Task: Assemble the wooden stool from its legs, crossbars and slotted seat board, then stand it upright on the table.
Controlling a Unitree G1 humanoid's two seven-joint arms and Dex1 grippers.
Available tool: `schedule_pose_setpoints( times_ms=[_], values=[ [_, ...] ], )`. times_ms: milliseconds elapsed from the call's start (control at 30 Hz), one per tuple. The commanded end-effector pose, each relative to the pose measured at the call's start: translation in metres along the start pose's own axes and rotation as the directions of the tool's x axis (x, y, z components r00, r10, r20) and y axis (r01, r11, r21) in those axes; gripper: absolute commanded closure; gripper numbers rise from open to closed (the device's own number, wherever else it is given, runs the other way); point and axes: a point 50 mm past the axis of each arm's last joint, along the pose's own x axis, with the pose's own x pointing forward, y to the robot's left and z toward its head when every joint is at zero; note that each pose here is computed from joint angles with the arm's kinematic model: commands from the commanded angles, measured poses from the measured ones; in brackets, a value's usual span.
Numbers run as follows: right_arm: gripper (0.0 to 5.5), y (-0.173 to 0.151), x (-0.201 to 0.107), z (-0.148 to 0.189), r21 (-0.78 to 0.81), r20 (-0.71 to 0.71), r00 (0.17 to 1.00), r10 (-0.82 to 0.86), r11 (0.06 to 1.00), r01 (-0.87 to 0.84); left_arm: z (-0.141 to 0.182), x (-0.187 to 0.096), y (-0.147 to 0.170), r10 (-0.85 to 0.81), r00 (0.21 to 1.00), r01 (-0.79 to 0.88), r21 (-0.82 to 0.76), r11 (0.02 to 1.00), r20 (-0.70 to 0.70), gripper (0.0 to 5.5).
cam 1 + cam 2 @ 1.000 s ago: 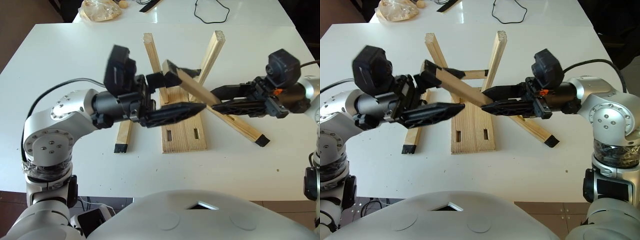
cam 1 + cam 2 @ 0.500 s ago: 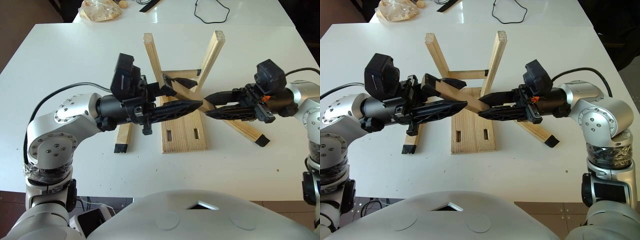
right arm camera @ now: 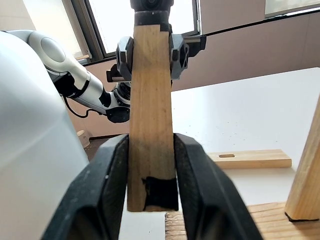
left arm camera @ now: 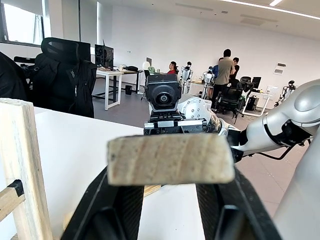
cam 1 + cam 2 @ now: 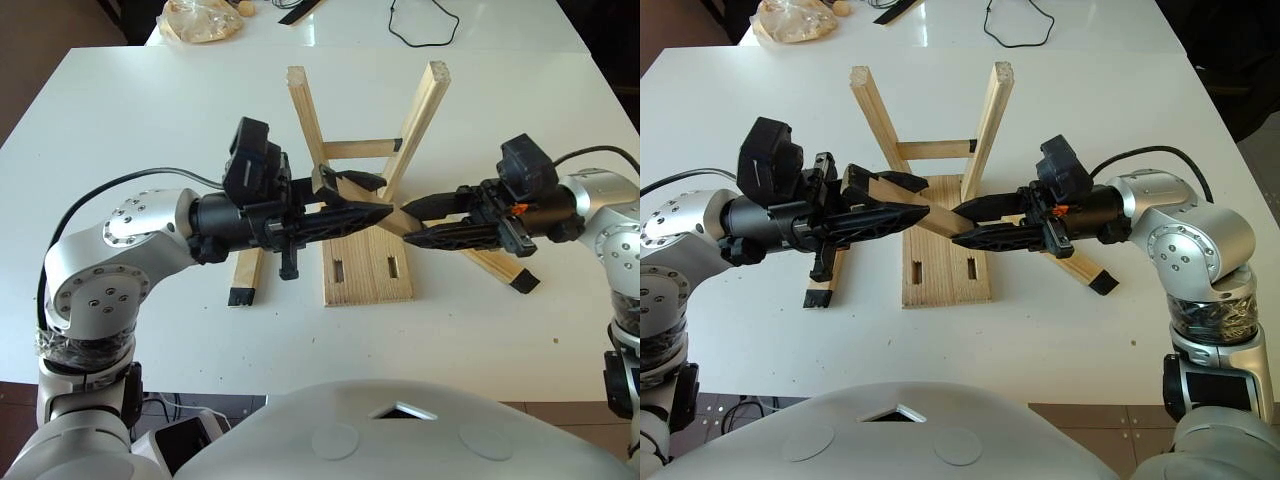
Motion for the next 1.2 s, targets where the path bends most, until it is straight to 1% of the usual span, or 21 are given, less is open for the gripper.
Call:
schedule_pose_setpoints(
  times_ms=[33, 133, 267, 400, 467, 567, 667, 700, 767, 867, 1033, 1200],
  values=[
    [3.63, -0.009, -0.004, -0.001, -0.043, -0.028, 0.989, -0.142, 0.989, 0.141, -0.002, -0.004, -0.001, -0.033, 0.999, 0.033, -0.001, 0.999, -0.041, 4.2],
    [3.19, -0.006, -0.007, -0.002, -0.013, -0.03, 0.991, -0.129, 0.992, 0.129, -0.003, -0.009, 0.002, -0.015, 0.998, 0.016, 0.008, 1.0, -0.065, 4.2],
    [3.16, -0.006, -0.012, -0.006, -0.011, -0.04, 0.987, -0.157, 0.988, 0.157, -0.008, -0.027, 0.005, 0.049, 0.99, -0.044, 0.038, 0.998, -0.132, 4.2],
    [3.16, -0.006, -0.02, -0.009, -0.021, -0.035, 0.97, -0.239, 0.971, 0.239, -0.008, -0.062, 0.009, 0.163, 0.953, -0.143, 0.095, 0.985, -0.254, 4.2],
    [3.16, -0.004, -0.024, -0.011, -0.024, -0.03, 0.961, -0.276, 0.961, 0.276, -0.007, -0.084, 0.012, 0.223, 0.919, -0.189, 0.131, 0.973, -0.326, 4.2],
    [3.16, 0.0, -0.026, -0.018, -0.024, -0.032, 0.947, -0.321, 0.947, 0.32, -0.007, -0.115, 0.024, 0.317, 0.846, -0.251, 0.203, 0.946, -0.429, 4.2],
    [3.16, 0.001, -0.024, -0.023, -0.025, -0.037, 0.937, -0.346, 0.938, 0.346, -0.015, -0.136, 0.037, 0.369, 0.761, -0.24, 0.298, 0.924, -0.533, 4.2],
    [3.16, 0.001, -0.024, -0.024, -0.025, -0.039, 0.935, -0.351, 0.936, 0.351, -0.02, -0.14, 0.04, 0.382, 0.724, -0.204, 0.35, 0.914, -0.575, 4.2],
    [3.16, -0.001, -0.022, -0.026, -0.028, -0.044, 0.933, -0.358, 0.934, 0.357, -0.027, -0.142, 0.047, 0.392, 0.695, -0.157, 0.405, 0.901, -0.603, 4.2],
    [3.16, -0.002, -0.02, -0.03, -0.037, -0.063, 0.931, -0.359, 0.933, 0.357, -0.032, -0.135, 0.055, 0.391, 0.731, -0.117, 0.462, 0.879, -0.559, 4.2],
    [3.16, -0.002, -0.021, -0.037, -0.058, -0.11, 0.927, -0.358, 0.933, 0.354, -0.035, -0.133, 0.06, 0.381, 0.741, -0.067, 0.503, 0.862, -0.554, 4.2],
    [3.16, -0.001, -0.021, -0.04, -0.061, -0.117, 0.928, -0.355, 0.935, 0.35, -0.041, -0.139, 0.065, 0.381, 0.698, -0.011, 0.523, 0.853, -0.606, 4.2]
  ],
)
